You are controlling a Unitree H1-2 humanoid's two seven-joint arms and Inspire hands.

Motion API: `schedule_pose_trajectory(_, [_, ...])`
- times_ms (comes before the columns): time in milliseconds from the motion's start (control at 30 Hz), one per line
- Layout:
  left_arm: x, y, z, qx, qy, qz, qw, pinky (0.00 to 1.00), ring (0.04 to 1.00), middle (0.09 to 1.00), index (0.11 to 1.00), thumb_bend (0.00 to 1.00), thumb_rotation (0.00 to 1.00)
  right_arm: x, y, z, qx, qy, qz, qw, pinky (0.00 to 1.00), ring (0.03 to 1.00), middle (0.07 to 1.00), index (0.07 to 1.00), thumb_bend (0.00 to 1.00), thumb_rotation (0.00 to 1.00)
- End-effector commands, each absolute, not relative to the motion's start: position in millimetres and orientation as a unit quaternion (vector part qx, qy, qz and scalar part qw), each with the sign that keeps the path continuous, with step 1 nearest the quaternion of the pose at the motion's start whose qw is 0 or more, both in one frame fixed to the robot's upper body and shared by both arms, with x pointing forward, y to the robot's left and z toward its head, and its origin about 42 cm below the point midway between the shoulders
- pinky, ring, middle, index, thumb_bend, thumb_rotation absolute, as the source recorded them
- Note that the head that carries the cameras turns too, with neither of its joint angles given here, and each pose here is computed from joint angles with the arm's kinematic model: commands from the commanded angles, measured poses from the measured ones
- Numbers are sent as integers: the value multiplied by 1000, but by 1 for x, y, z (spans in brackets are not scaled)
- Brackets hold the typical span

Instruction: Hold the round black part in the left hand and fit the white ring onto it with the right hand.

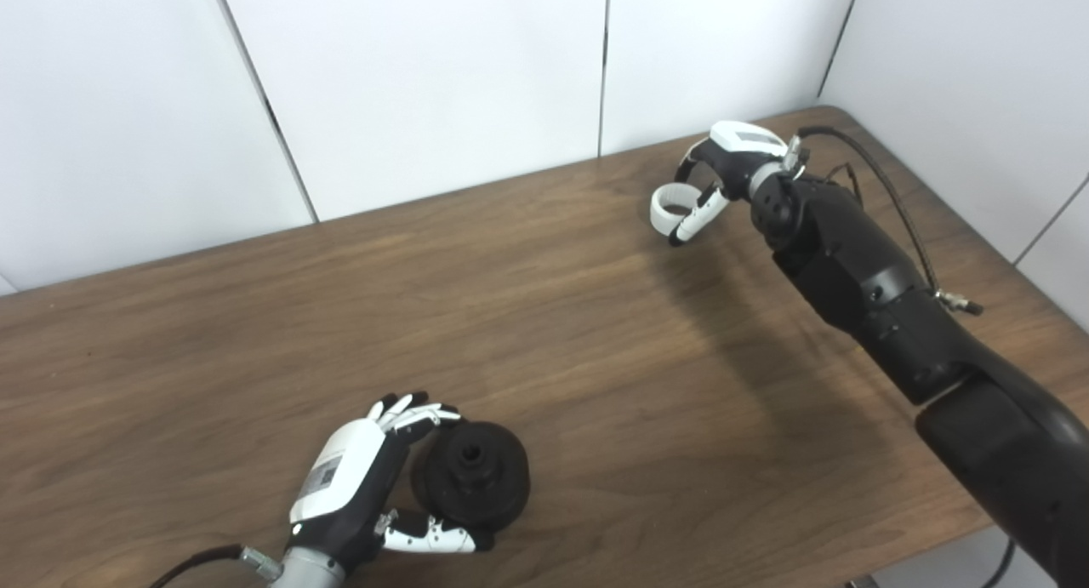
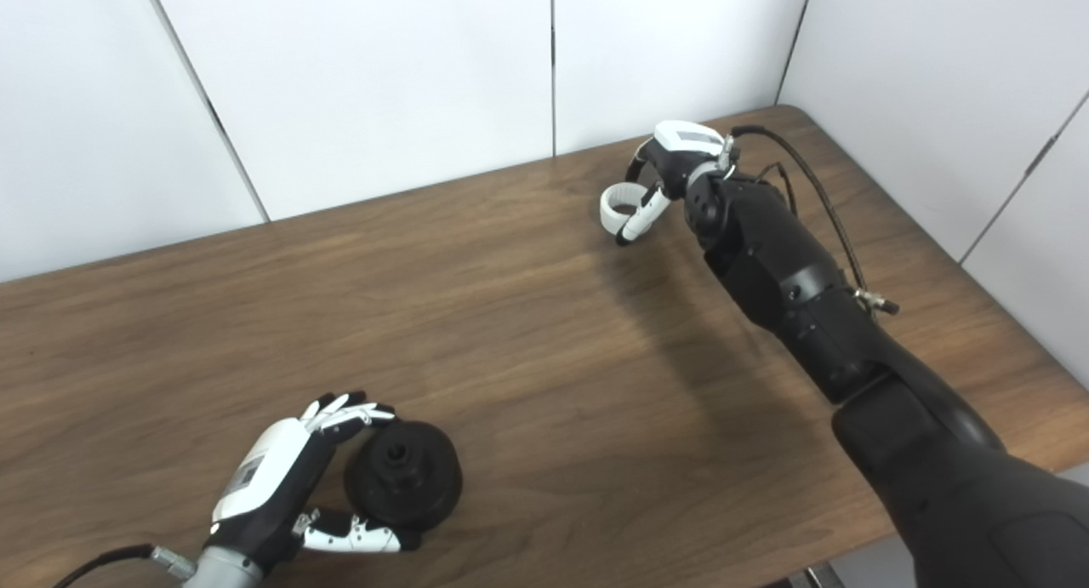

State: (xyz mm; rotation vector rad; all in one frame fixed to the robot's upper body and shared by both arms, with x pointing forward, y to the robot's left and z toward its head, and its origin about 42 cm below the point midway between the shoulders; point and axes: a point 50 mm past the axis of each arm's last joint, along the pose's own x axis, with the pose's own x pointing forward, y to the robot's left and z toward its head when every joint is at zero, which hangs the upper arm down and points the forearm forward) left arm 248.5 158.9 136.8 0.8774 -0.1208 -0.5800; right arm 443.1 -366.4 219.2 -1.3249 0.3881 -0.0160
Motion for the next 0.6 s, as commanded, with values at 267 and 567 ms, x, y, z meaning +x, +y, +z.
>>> schedule_pose_trajectory(267, [244, 160, 131, 427, -39, -294, 854, 1000, 945, 827, 482, 524, 49, 451, -370, 252, -631, 134, -36, 763, 1000, 943, 899, 668, 859, 256])
schedule_pose_trajectory(567, [244, 158, 132, 425, -41, -293, 855, 1000, 944, 828, 482, 524, 49, 449, -372, 248, -634, 131, -35, 761, 1000, 928, 880, 647, 860, 251])
